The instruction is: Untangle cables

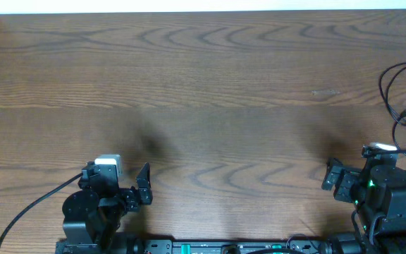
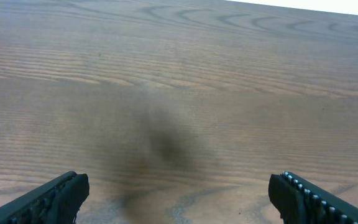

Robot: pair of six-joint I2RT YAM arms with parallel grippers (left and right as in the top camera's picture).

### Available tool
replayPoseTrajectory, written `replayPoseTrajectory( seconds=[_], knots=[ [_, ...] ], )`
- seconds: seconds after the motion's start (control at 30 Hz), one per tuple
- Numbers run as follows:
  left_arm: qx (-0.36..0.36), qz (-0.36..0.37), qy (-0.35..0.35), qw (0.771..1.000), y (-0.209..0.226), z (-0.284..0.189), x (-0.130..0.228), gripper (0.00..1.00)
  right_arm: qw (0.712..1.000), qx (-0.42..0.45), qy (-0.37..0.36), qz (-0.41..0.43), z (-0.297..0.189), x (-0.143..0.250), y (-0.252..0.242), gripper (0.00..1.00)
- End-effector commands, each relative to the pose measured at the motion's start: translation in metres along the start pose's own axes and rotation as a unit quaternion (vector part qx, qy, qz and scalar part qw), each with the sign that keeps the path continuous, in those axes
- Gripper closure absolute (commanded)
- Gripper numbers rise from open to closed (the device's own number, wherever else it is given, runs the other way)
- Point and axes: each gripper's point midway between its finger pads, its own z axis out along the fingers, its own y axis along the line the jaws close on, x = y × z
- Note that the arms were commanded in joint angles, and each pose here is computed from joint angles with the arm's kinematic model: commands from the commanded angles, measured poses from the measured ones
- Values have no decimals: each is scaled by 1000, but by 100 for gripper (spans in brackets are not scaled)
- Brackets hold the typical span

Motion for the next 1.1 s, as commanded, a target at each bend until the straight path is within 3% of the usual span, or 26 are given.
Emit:
replayPoseTrajectory(
  seconds=[0.0, 0.7, 1.07],
  knots=[
    [-5, 5, -6, 1000, 2, -2, -1, 2, 1000, 4, 0, -1, 1, 2, -1, 1],
    [-1, 12, -65, 998, -2, -32, 4, 2, 1000, 4, 1, -1, 1, 2, -1, 1],
    [-5, 14, -63, 998, 0, -32, 6, 2, 1000, 4, 0, -1, 1, 2, -1, 1]
  ],
)
